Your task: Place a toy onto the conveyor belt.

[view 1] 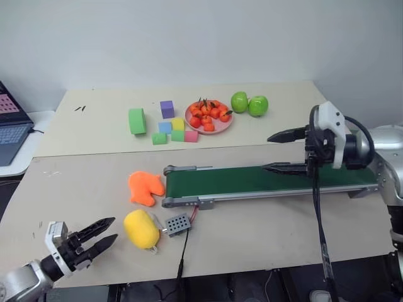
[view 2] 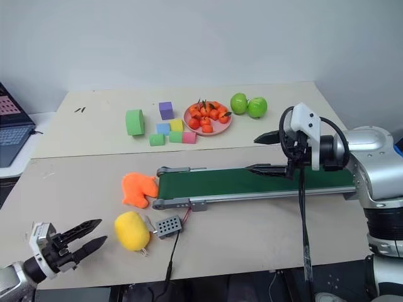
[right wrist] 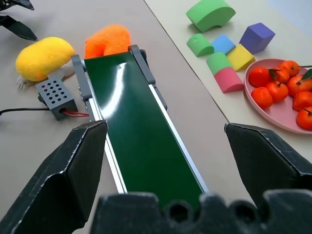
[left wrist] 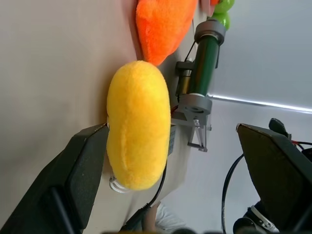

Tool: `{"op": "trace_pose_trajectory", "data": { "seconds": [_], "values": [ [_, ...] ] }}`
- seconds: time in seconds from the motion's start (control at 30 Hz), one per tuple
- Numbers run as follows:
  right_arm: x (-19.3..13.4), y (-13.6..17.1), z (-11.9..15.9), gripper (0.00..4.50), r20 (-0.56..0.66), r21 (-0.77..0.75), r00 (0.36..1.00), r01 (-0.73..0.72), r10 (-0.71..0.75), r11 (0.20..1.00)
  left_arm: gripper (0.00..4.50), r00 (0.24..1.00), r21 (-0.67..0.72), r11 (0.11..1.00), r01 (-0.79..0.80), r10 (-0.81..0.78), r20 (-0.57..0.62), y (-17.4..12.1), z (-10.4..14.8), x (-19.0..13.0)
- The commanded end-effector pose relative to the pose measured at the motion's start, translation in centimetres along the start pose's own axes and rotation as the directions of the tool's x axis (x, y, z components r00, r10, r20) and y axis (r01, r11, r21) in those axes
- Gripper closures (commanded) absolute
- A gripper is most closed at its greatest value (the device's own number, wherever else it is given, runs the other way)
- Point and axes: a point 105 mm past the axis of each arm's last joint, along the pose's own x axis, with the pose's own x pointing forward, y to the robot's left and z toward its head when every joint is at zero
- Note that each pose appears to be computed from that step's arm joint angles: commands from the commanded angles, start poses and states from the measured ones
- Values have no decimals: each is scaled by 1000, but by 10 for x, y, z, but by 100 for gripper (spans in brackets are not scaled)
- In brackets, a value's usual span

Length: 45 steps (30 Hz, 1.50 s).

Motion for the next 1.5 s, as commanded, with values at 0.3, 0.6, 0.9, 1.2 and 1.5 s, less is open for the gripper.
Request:
{"op": "trace_pose_trajectory", "data": {
  "seconds": [0.3, 0.6, 0.9, 1.2, 1.5],
  "values": [
    [-16, 5, 8, 0, 8, -18, 998, 69, -69, 997, 3, 995, 8, 1000, -9, 10, -94, 13, -2, 20],
    [-26, 11, 5, 0, -28, -11, 994, 102, -103, 995, 3, 991, 0, 1000, 7, -7, -137, 17, -1, 42],
    [-27, 11, 5, 0, -32, -10, 993, 115, -116, 993, 158, 987, 0, 1000, 4, -4, -159, 21, -3, 47],
    [-24, 10, 6, 0, -24, -10, 994, 105, -105, 994, 449, 989, 34, 999, 8, -3, -148, 21, 1, 44],
    [-10, 4, 10, 0, 1, -28, 999, 50, -50, 998, 449, 961, 126, 953, 277, -274, -41, -59, 36, 2]
  ]
}}
